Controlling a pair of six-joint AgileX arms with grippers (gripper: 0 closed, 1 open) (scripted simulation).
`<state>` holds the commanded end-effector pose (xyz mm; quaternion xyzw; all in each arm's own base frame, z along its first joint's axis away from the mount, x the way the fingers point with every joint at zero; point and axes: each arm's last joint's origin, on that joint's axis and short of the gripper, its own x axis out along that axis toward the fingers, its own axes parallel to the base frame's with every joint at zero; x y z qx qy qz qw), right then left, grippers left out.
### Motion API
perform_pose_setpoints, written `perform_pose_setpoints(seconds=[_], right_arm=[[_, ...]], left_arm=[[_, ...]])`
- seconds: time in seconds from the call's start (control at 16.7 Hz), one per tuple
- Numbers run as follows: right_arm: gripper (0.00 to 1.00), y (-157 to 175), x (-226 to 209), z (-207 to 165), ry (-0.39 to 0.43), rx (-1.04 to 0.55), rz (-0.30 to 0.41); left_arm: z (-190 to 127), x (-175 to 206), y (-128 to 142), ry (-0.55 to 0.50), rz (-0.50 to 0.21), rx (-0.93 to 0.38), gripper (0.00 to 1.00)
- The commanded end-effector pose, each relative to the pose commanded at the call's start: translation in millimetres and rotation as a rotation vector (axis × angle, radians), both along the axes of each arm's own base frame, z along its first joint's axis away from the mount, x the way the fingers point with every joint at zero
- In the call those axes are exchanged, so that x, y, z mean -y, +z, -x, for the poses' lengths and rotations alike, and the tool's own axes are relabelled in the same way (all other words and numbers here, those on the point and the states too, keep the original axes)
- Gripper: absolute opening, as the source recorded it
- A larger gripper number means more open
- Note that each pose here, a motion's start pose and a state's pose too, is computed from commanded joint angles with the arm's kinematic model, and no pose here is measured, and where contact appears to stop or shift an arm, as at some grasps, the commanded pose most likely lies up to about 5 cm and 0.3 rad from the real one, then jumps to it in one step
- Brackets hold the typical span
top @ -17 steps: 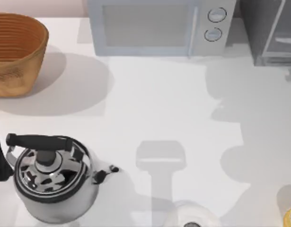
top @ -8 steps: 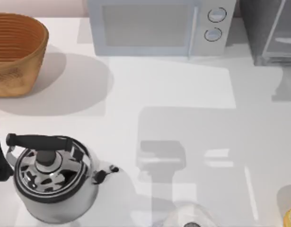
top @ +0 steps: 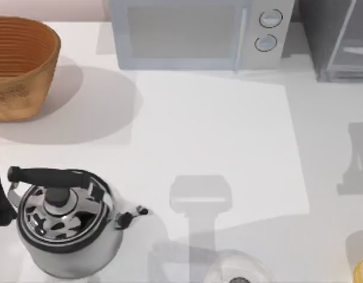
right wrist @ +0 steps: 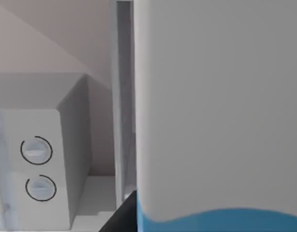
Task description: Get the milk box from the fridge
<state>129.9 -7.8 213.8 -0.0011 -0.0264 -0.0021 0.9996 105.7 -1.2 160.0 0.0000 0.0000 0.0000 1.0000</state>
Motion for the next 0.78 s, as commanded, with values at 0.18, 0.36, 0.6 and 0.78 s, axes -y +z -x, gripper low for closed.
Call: perform_pose_setpoints(seconds=[0.18,0.36,0.6,0.78], right_arm=[[0.0,-29,-4,18,0.002,-0.021,-0.003],[0.0,-49,-6,23,0.004,-0.046,-0.002],[0.0,-54,-7,24,0.004,-0.053,-0.002],[0.0,-53,-6,24,0.003,-0.054,-0.004]], left_arm=[[0,0,0,0.0,0.0,0.0,1.0],[0,0,0,0.0,0.0,0.0,1.0],[0,0,0,0.0,0.0,0.0,1.0],[0,0,0,0.0,0.0,0.0,1.0]])
